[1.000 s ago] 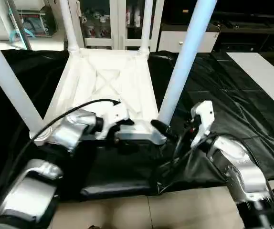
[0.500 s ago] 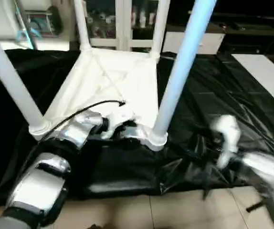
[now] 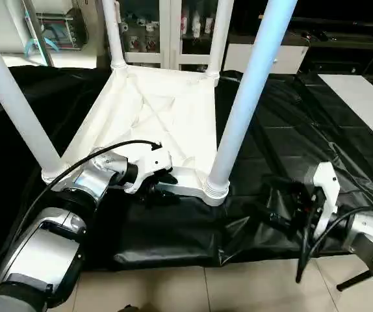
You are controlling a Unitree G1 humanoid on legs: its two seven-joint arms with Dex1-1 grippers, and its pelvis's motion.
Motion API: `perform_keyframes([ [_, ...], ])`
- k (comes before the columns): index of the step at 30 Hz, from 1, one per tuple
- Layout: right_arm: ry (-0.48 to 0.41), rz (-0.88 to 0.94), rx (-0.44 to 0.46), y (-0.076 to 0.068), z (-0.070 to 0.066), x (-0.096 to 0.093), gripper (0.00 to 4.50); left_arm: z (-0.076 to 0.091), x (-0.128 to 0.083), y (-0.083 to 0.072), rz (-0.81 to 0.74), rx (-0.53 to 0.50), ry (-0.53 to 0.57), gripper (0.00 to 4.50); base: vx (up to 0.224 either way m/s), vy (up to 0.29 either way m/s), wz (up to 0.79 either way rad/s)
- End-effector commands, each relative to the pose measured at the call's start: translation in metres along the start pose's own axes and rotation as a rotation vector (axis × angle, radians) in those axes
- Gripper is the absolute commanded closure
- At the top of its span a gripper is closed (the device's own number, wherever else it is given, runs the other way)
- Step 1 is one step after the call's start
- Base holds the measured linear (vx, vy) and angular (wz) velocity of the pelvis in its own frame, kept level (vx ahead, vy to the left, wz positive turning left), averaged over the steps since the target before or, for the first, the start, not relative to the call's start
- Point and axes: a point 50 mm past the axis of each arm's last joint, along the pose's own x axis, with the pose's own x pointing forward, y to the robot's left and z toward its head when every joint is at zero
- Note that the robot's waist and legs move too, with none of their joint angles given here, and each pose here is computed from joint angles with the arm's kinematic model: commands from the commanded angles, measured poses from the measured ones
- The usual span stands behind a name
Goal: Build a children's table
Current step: Rotate table base
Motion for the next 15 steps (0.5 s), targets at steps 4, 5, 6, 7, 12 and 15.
perform_keyframes([
  [4, -0.001, 0.011, -0.003, 0.0005, 0.0024, -0.001, 0.0, 0.0071, -0.0061, 0.0063, 0.009, 0.013, -0.007, 2.62, 0.0, 0.0, 0.0],
  [5, -0.001, 0.011, -0.003, 0.0004, 0.0024, -0.001, 0.0, 0.0071, -0.0064, 0.0065, 0.009, 0.013, -0.008, 2.68, 0.0, 0.0, 0.0],
  [6, -0.001, 0.012, -0.003, 0.0005, 0.0023, -0.001, 0.0, 0.0072, -0.0066, 0.0066, 0.009, 0.012, -0.008, 2.9, 0.0, 0.0, 0.0],
  [7, 0.0, 0.013, -0.003, 0.0006, 0.0019, -0.0012, 0.0, 0.0072, -0.007, 0.0068, 0.009, 0.011, -0.008, 2.9, 0.0, 0.0, 0.0],
  [12, 0.002, 0.015, -0.003, 0.0005, 0.0016, -0.0013, 0.0, 0.005, -0.0091, 0.0071, 0.0, 0.01, 0.016, 3.37, 0.0, 0.0, 0.0],
  [15, 0.002, 0.015, -0.005, 0.0002, 0.0018, -0.0014, 0.0, 0.0007, -0.0103, 0.0062, -0.01, 0.012, 0.053, 3.5, 0.0, 0.0, 0.0],
])
